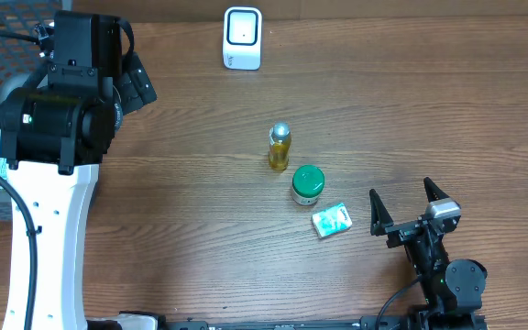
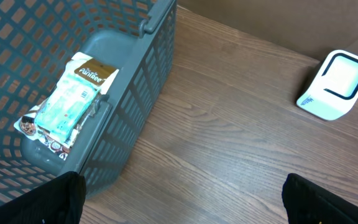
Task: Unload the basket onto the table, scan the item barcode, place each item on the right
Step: 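Lower the left gripper into the basket toward the PanTree snack bag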
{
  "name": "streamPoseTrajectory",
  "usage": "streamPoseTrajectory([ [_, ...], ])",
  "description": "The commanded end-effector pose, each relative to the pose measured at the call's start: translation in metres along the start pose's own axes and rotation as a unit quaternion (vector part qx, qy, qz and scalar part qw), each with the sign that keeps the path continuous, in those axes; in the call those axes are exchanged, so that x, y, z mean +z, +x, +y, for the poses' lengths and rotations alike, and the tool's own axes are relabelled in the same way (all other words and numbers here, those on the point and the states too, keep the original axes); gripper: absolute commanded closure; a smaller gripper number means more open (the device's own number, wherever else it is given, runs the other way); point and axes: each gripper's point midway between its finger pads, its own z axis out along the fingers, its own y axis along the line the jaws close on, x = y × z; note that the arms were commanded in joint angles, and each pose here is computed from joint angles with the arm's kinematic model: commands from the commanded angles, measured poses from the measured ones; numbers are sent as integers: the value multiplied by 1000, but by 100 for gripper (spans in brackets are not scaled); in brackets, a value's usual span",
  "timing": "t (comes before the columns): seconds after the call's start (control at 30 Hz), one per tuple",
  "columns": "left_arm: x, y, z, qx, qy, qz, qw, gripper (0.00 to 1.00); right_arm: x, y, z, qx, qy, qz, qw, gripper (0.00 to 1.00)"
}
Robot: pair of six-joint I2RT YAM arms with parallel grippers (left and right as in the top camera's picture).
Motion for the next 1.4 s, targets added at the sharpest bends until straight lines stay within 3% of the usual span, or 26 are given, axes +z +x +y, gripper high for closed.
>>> streamPoseTrajectory([
  [0.0, 2, -2, 0, 5, 0, 1, 1000, 0, 0, 2, 1, -3, -1, -2, 1000, 0],
  [0.93, 2, -3, -5, 2, 14, 0, 1000, 0, 0, 2, 1, -3, -1, -2, 1000, 0],
  [1.23, 1, -22, -14, 121, 28, -41, 991, 0, 0, 2, 1, -3, -1, -2, 1000, 0],
  [1.37, 0, -46, -17, 130, 33, -86, 987, 0, 0, 2, 1, -3, -1, -2, 1000, 0],
])
